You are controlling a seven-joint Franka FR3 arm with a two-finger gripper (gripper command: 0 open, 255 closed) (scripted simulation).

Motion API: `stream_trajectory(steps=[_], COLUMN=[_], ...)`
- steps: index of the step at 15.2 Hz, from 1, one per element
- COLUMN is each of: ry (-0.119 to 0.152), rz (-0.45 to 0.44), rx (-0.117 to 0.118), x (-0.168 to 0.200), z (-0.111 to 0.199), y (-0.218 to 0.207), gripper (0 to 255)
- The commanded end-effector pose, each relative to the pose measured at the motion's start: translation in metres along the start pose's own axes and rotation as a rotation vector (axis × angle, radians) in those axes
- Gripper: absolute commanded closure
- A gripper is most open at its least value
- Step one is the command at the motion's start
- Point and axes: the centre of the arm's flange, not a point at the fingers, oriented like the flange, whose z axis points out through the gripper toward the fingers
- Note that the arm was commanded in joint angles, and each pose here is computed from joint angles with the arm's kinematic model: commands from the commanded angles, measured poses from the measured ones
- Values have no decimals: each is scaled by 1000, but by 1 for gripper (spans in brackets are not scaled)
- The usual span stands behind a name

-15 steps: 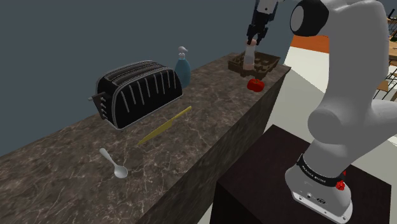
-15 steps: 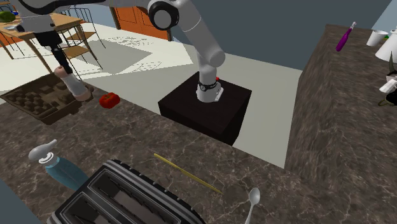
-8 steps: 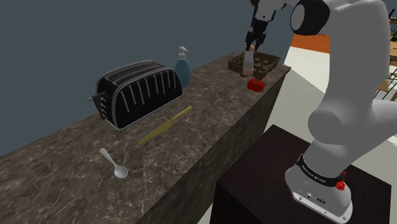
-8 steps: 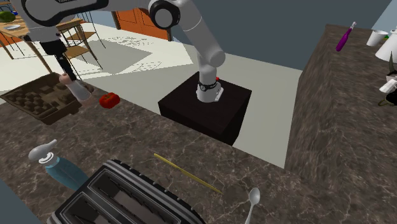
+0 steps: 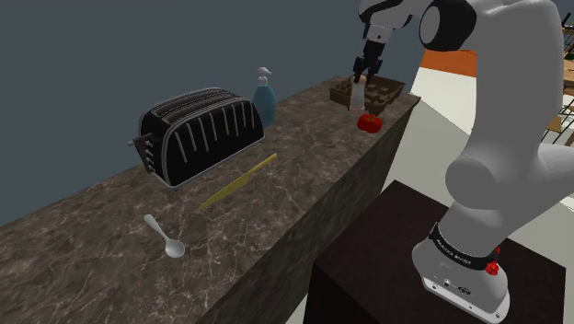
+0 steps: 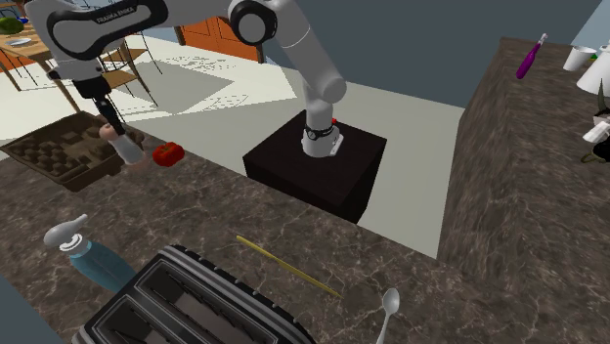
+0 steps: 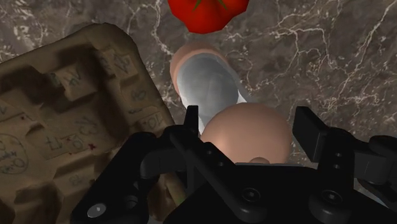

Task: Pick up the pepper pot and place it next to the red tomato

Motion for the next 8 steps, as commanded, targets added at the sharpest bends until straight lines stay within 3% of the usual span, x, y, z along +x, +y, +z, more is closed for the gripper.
stream_trajectory(steps=[1,8], ry=[1,1], rz=[0,0], rx=[0,0], x=[0,-1], z=[11,24], y=[1,4], gripper=[255,255])
